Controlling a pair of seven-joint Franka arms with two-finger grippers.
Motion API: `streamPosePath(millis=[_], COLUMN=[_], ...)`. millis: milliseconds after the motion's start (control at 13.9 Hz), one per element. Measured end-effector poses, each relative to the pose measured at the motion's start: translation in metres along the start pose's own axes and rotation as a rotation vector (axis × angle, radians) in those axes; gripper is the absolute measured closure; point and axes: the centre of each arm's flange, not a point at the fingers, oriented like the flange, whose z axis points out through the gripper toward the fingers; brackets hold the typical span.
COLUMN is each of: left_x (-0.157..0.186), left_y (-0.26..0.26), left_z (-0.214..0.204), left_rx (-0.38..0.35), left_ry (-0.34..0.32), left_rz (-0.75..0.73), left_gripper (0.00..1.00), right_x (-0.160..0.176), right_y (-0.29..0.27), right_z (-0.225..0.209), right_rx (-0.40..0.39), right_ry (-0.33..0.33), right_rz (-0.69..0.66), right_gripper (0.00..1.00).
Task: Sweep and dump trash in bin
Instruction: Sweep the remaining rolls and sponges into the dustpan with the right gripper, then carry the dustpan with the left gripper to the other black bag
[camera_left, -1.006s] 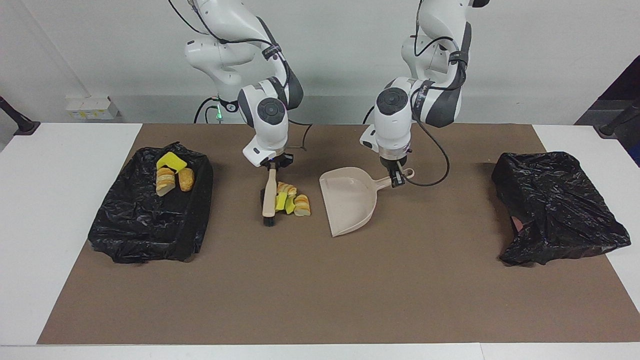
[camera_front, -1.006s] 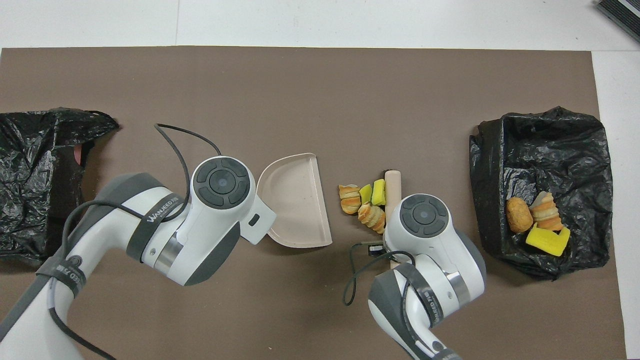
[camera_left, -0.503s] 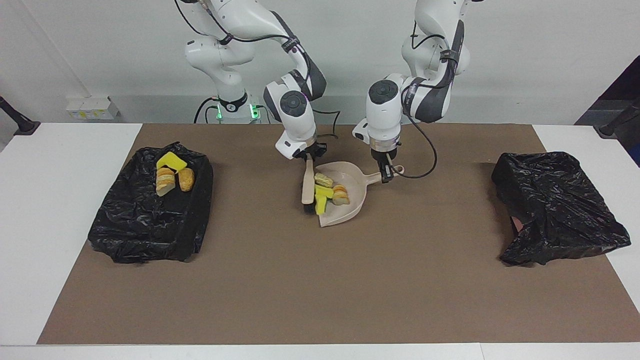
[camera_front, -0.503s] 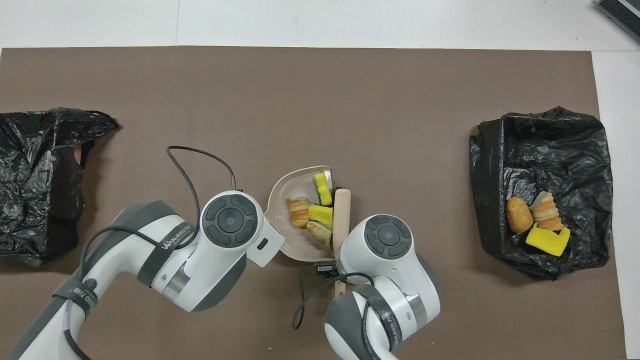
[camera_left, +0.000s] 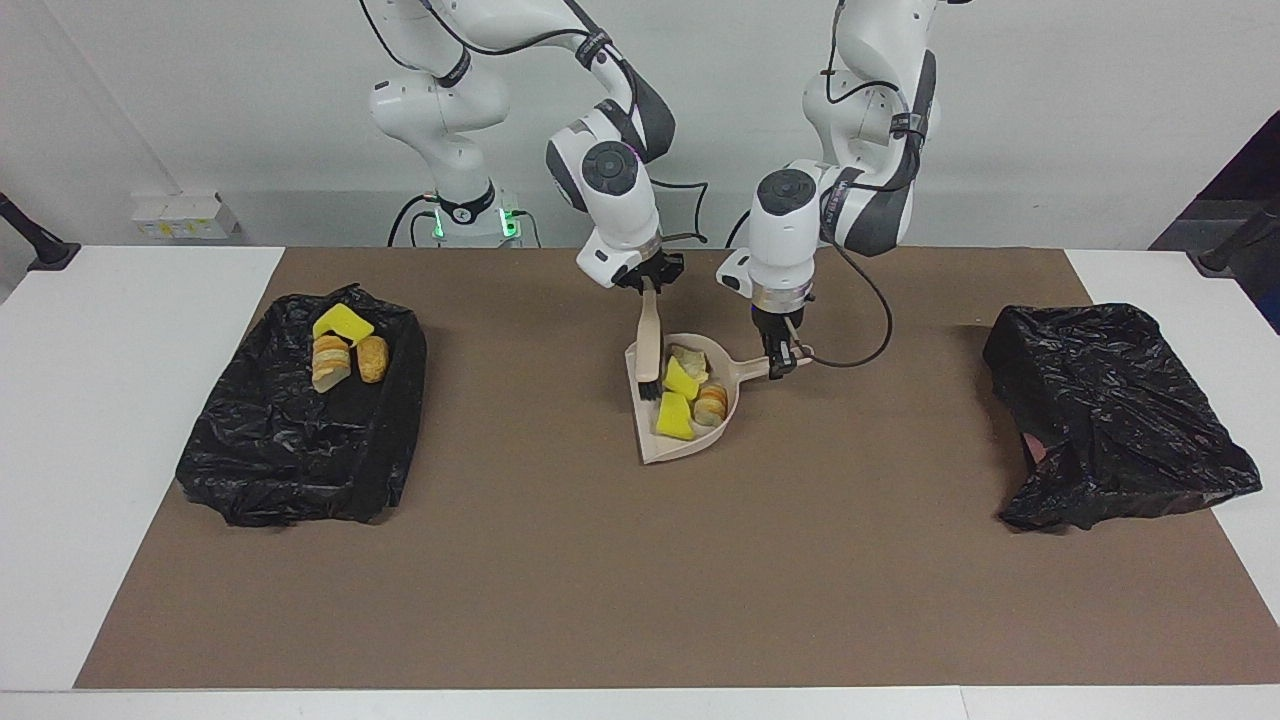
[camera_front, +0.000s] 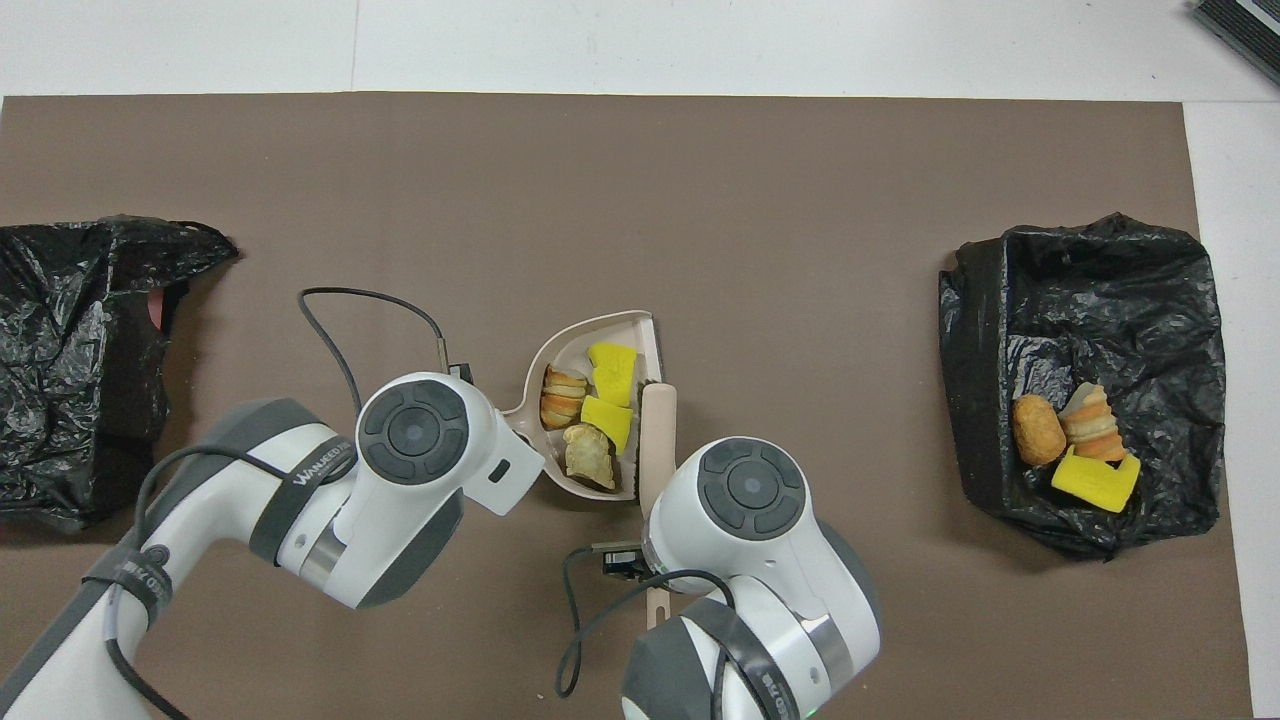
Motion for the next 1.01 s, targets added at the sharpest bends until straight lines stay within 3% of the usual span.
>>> streamPosePath(millis=[287, 503, 718, 1006], left_x=[-0.039, -0.074, -0.113, -0.187], left_y=[-0.034, -0.072, -0.115, -0.155], left_z=[0.010, -0.003, -0.037, -0.071], left_rx=[-0.053, -0.059, -0.122, -0.152], left_ry=[0.094, 0.137, 0.148, 0.160], left_rz=[-0.007, -0.014, -0.029, -0.049], left_gripper=[0.68, 0.68, 0.68, 0.68], right_x=[-0.031, -0.059, -0.076, -0.068], right_y=[0.000, -0.026, -0.045, -0.061], right_z=[-0.025, -0.020, -0.010, 0.030], right_rx=[-0.155, -0.186, -0.148, -0.102], right_ry=[-0.036, -0.019, -0.047, -0.061], right_rz=[-0.043, -0.012, -0.011, -0.031], right_gripper=[0.74, 0.74, 0.74, 0.74])
